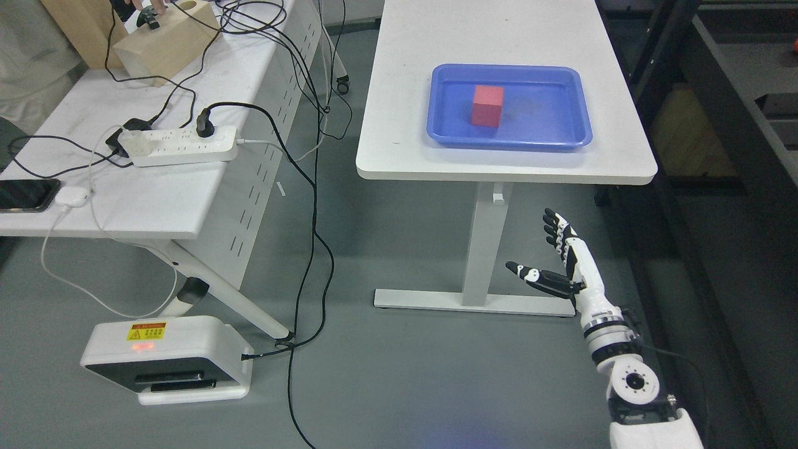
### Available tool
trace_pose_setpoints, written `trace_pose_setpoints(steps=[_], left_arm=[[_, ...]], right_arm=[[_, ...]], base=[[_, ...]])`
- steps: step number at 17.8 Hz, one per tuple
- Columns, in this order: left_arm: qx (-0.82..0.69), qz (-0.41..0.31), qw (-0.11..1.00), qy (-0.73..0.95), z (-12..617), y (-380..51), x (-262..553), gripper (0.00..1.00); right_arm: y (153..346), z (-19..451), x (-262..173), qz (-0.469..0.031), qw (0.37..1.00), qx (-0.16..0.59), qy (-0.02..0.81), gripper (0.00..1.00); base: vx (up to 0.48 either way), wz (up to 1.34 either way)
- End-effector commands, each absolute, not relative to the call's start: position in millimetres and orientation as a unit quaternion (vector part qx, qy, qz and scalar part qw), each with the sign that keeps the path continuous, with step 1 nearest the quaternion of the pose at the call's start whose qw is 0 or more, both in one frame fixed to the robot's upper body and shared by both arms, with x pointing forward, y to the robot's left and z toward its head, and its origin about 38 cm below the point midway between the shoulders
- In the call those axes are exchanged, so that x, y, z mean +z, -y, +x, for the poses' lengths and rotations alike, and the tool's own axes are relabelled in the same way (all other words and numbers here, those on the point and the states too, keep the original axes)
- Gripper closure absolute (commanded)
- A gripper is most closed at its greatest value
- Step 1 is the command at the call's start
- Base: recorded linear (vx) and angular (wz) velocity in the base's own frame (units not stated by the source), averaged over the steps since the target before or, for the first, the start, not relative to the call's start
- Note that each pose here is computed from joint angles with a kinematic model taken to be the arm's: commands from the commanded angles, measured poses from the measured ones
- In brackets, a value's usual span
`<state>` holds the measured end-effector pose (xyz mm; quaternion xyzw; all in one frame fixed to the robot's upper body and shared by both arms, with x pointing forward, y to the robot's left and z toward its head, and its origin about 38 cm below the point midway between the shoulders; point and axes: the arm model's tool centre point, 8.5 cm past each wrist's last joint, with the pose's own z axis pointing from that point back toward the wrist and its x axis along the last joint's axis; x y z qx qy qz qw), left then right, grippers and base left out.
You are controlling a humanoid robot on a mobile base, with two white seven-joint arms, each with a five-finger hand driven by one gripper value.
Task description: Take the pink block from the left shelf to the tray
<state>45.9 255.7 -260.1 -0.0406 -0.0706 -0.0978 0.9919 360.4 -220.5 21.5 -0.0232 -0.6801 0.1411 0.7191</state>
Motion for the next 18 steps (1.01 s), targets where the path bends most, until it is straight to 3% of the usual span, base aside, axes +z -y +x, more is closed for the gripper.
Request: trace_pose_setpoints(steps=[1, 8, 18], left_arm=[[-0.106, -0.033, 0.99, 0.083, 59.9, -264.9, -258.5, 0.0], [-0.107, -0.032, 0.989, 0.093, 71.0, -264.8, -257.3, 0.0], [-0.107, -0.032, 0.989, 0.092, 70.8, -264.8, -257.4, 0.0]], right_arm=[[255.9, 370.0, 26.8, -0.058, 0.719, 0.117, 0.683, 0.0], [264.8, 380.1, 32.5, -0.071, 0.714, 0.091, 0.691, 0.0], [268.2, 379.9, 33.1, -0.052, 0.712, 0.062, 0.697, 0.0]], base=[[0.0, 0.0], [0.0, 0.0], [0.0, 0.0]])
